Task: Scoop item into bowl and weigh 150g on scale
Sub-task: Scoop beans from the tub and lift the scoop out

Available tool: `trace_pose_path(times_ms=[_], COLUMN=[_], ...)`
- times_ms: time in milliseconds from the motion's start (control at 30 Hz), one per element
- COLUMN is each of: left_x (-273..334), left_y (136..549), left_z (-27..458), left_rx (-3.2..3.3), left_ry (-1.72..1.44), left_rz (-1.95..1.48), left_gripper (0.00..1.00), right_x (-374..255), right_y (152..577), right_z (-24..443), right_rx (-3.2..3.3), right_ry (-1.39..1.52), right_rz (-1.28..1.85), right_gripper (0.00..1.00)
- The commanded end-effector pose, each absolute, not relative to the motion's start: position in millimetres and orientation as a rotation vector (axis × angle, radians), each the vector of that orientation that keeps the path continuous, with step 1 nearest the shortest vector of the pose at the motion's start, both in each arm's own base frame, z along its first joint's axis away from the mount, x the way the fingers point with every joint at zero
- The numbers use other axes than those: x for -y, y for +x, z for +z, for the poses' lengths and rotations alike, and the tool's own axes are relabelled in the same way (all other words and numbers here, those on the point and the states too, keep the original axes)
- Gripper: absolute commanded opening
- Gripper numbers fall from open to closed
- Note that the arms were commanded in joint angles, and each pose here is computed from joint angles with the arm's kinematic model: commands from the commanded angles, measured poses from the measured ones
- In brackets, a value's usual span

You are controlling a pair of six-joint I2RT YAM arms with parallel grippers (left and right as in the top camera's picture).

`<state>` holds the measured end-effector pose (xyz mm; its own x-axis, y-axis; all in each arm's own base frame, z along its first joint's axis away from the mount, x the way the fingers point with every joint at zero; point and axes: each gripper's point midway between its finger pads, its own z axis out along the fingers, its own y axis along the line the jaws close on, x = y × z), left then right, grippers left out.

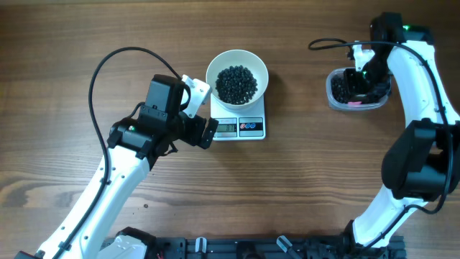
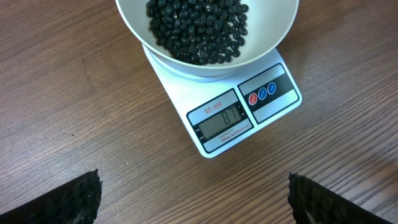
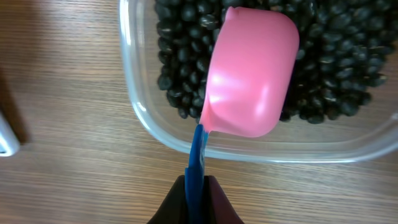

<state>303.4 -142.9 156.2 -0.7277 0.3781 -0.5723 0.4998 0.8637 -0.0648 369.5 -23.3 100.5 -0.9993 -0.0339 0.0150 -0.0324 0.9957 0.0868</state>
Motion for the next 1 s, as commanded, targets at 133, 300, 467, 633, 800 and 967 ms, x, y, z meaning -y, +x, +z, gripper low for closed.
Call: trace_pose_path(times_ms=[133,300,467,633,800,967], left_x=[140,140,140,140,140,140], left_y=[303,303,303,303,303,303], left_z=[157,157,157,157,157,157], left_rx=[-2.464,-2.464,-2.464,-2.464,-2.464,-2.464], left_ry=[0.641,0.642,0.641,0.642,0.641,0.642], left_rz=[-0.274,-0.275,-0.274,-0.275,-0.274,-0.275], left_gripper=[1.00,1.00,1.00,1.00,1.00,1.00], right_x=[-1,13,30,49,69,88], right_y=[373,373,375,375,375,369], right_z=[104,106,110,116,121,126], right_rx=[3.082,3.085,3.090,3.101,3.112,3.118], right_ry=[-0.016,-0.094,-0.202,-0.270,-0.355,-0.410], right_rz=[-0.545,-0.589,-0.688,-0.810,-0.913,-0.996], right_gripper=[0.04,0.04,0.04,0.04,0.04,0.04])
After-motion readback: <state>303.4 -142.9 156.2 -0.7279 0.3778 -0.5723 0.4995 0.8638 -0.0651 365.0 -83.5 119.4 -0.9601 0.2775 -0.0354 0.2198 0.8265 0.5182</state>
